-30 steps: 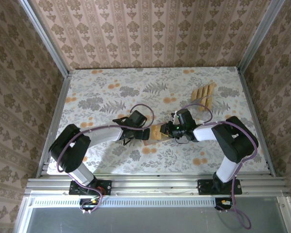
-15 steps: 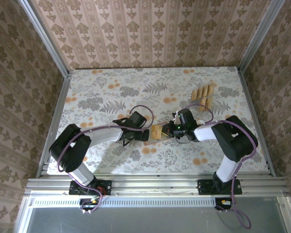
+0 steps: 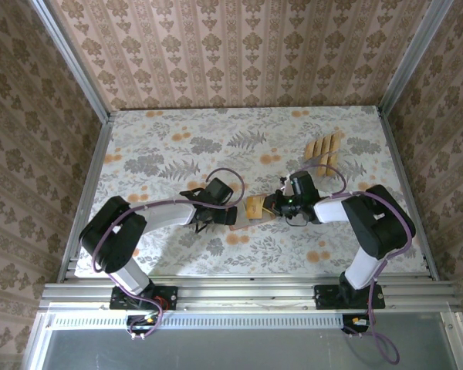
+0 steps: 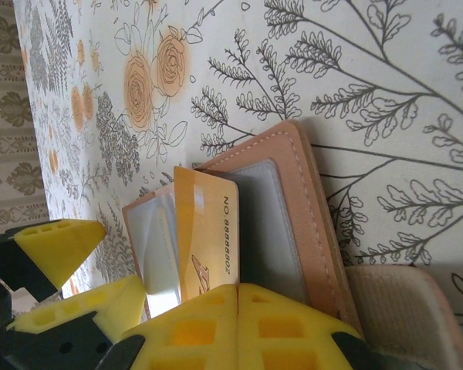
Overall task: Put the credit cards into the card holder
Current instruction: Insert the credit card into the card slot.
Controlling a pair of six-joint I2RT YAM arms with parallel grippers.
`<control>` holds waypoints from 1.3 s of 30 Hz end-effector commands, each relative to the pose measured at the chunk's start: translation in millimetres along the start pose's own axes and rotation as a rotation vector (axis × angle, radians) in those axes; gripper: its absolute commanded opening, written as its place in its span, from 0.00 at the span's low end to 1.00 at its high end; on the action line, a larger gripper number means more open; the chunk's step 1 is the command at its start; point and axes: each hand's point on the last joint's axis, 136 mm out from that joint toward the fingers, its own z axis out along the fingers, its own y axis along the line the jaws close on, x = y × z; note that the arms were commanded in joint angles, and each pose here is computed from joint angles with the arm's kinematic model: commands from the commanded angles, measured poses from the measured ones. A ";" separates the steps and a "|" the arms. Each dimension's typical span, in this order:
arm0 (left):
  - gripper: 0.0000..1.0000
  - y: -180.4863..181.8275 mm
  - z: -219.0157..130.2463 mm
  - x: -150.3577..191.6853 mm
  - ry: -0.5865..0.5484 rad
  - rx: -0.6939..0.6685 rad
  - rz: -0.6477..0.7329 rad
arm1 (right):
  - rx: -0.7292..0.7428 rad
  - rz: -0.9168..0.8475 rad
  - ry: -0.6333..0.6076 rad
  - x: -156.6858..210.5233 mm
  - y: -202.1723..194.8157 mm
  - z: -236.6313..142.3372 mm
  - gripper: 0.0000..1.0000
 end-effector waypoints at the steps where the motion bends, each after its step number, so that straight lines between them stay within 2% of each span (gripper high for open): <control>1: 1.00 13.9 8.1 12.1 0.041 -0.051 0.007 | 0.006 -0.020 0.037 7.8 -1.9 -4.1 0.00; 15: 1.00 31.0 12.1 4.3 0.050 -0.073 0.019 | -0.028 -0.043 0.093 20.1 -0.6 1.9 0.00; 39: 1.00 31.1 15.4 5.5 0.061 -0.069 0.016 | -0.020 -0.058 0.132 31.7 -2.0 11.9 0.00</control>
